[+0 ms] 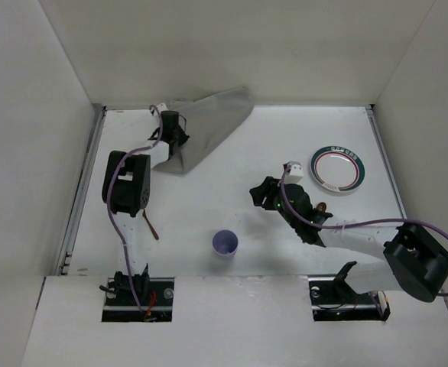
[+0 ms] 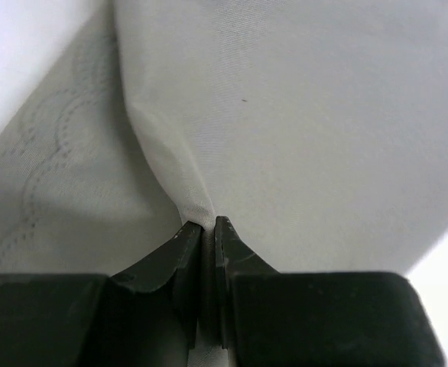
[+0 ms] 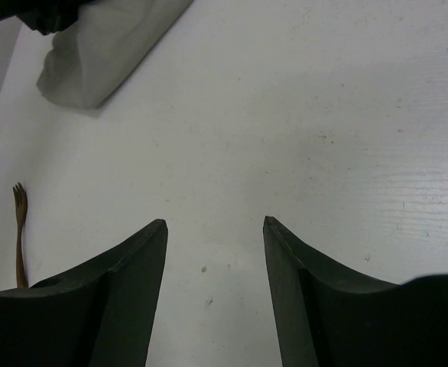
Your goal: Set the dinner table for one person
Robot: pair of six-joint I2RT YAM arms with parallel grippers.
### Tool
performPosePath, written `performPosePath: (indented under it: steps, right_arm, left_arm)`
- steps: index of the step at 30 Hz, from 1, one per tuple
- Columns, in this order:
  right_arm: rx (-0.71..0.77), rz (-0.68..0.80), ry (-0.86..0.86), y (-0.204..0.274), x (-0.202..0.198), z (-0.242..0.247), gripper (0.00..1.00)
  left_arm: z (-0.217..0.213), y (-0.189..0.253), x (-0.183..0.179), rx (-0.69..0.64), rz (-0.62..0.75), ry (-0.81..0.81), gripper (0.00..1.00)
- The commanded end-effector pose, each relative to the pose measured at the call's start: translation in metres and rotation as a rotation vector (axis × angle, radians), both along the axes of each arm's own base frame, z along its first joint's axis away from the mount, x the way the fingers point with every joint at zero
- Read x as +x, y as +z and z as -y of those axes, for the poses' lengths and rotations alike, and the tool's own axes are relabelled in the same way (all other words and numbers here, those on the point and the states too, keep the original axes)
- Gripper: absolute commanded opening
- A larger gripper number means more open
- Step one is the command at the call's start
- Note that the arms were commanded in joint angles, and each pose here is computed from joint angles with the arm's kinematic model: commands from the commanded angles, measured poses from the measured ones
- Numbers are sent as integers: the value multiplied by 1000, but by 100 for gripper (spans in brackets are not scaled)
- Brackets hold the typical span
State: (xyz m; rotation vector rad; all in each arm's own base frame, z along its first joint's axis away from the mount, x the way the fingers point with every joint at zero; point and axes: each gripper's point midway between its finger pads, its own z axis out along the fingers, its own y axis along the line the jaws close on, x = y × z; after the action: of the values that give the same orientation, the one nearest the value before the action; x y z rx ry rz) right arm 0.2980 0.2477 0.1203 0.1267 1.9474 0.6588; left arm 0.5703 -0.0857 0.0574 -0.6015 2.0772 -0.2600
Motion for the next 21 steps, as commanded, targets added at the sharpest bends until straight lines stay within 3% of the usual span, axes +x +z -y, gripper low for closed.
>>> performPosePath:
  steps: [1,5,15,16,19,21]
  right_arm:
    - [52,80,-36,30,12,3,59]
    - [54,89,-44,33,12,7,59]
    - [48,108,-58,39,13,15,60]
    - [42,107,-60,38,14,16,60]
    - [18,109,-51,36,16,15,62]
    - [-5,113,-42,34,19,12,62]
  left_arm:
    - [77,23,-8,-95,64,-178,7]
    - [101,21,-42,-120,76,-142,6]
    - [92,16,-134,-176,129,26,8]
    - [96,16,-142,-187,132,21,12]
    - [110,32,-156,-212,172,-40,38]
    - [113,53,-162,-227,216,-73,45]
